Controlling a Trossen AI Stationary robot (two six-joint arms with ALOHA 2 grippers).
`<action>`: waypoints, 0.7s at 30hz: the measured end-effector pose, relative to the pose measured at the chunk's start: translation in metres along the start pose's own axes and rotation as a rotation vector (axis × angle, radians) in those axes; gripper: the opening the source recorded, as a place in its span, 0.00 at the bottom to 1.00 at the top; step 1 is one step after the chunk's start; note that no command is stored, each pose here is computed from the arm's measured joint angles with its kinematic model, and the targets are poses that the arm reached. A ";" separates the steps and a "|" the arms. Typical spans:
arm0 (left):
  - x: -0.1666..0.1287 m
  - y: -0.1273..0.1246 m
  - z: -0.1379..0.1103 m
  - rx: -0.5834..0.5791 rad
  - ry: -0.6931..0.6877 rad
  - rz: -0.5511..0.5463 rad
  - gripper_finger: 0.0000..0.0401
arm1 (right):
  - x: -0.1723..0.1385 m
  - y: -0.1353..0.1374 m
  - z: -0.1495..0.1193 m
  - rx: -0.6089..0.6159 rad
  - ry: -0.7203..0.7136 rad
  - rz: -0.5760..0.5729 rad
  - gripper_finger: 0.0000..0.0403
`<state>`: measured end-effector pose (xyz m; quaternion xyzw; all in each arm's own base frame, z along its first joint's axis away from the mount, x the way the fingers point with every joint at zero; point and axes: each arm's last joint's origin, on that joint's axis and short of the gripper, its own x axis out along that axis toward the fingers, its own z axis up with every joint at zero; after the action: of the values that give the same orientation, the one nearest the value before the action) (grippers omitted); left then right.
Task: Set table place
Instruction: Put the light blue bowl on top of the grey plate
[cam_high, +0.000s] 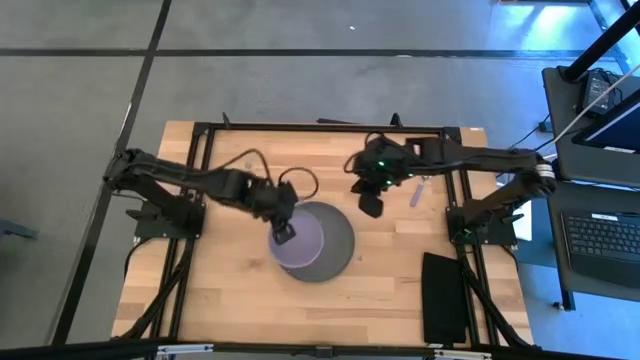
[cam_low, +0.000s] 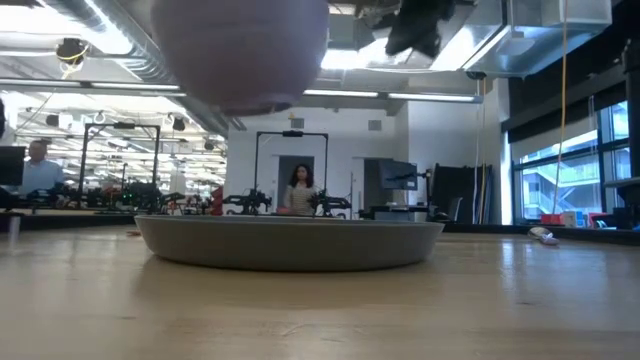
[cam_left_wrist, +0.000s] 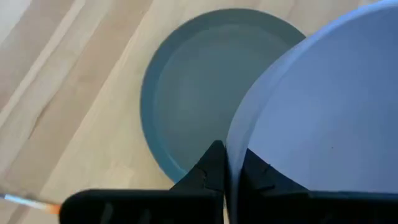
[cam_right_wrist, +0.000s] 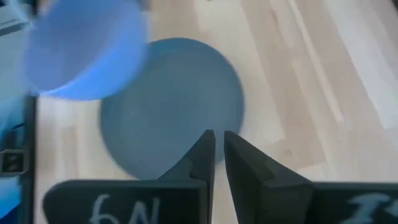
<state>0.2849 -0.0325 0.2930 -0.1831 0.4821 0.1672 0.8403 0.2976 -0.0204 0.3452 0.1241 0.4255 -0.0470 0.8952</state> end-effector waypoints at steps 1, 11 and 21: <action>0.004 0.005 0.006 -0.007 0.002 -0.002 0.02 | -0.005 0.004 -0.002 -0.010 -0.011 0.011 0.10; 0.060 0.030 0.034 -0.031 0.056 -0.014 0.02 | -0.016 0.036 -0.028 -0.049 0.001 0.099 0.10; 0.122 0.024 0.028 0.031 0.176 0.011 0.01 | -0.009 0.047 -0.038 -0.046 0.026 0.121 0.10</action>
<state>0.3534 0.0143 0.1958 -0.1812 0.5577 0.1474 0.7965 0.2721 0.0347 0.3372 0.1296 0.4298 0.0187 0.8934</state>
